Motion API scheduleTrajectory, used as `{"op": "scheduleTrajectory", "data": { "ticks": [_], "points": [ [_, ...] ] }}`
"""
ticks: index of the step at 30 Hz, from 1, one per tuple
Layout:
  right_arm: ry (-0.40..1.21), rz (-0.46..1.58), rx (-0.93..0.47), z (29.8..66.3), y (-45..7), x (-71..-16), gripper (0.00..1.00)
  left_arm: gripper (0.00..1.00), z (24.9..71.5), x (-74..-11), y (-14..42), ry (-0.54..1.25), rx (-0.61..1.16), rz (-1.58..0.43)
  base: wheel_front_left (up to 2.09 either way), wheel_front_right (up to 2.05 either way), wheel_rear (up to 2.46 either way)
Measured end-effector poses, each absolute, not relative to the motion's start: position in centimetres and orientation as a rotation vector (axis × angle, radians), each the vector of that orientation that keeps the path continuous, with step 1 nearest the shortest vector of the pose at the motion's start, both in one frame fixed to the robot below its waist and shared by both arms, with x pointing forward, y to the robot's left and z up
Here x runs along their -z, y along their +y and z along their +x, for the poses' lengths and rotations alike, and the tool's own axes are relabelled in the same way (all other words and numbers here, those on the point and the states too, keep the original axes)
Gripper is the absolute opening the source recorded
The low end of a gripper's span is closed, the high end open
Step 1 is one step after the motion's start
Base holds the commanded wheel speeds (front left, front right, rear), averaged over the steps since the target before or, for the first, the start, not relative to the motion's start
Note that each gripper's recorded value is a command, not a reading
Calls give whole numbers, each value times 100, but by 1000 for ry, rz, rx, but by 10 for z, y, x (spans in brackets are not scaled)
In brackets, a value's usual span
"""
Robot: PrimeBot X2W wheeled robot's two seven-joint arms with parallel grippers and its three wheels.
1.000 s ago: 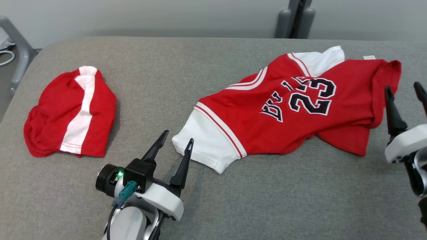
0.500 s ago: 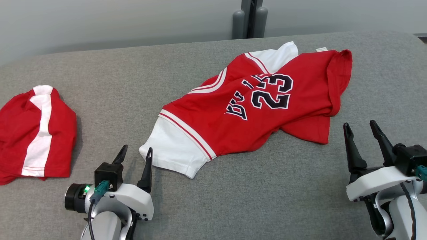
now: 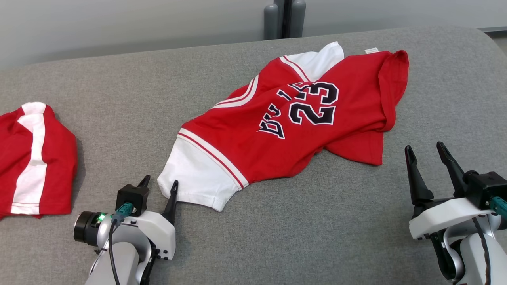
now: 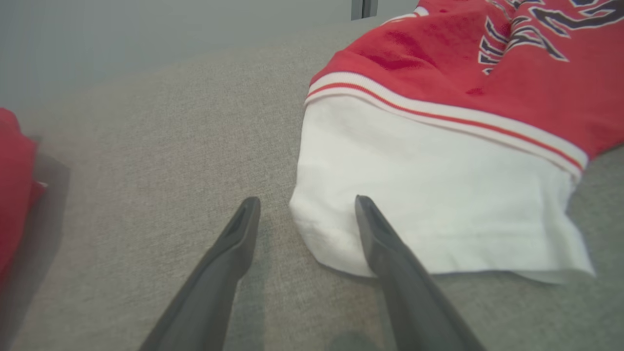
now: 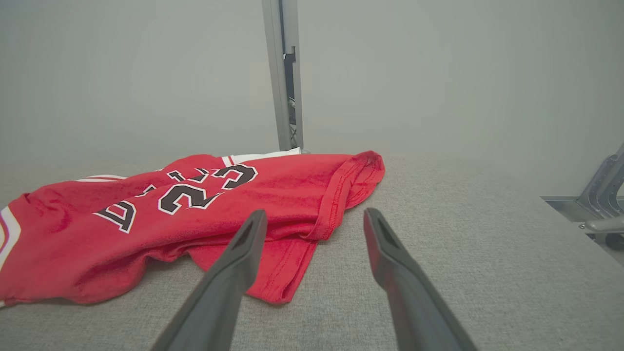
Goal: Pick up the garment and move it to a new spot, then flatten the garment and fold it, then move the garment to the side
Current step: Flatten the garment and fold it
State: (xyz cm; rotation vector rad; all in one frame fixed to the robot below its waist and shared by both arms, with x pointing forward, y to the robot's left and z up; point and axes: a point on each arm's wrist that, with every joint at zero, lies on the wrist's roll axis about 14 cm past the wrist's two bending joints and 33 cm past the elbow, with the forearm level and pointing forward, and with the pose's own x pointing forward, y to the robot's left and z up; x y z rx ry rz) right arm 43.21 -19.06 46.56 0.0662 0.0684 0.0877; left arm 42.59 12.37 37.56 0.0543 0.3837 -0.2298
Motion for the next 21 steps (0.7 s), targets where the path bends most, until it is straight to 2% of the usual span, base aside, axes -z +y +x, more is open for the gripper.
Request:
{"op": "scheduleTrajectory", "data": {
  "ticks": [10, 11, 12, 13, 14, 21],
  "points": [
    [84, 67, -84, 432, -188, -461, 100, 100, 424, -361, 121, 442, 259, 69, 0, 0, 0],
    [83, 68, -84, 432, -188, -461, 100, 82, 424, -360, 121, 447, 265, 67, 0, 0, 0],
    [83, 68, -83, 432, -188, -461, 100, 41, 423, -359, 120, 449, 269, 62, 0, 0, 0],
    [82, 69, -82, 432, -188, -461, 100, 16, 423, -360, 119, 446, 274, 56, 0, 0, 0],
    [82, 70, -82, 433, -188, -461, 100, 0, 423, -361, 117, 443, 279, 54, 0, 0, 0],
    [127, 111, -80, 432, -181, -447, 100, 0, 430, -382, 120, 368, 257, 16, 0, 0, 0]
  ]
}}
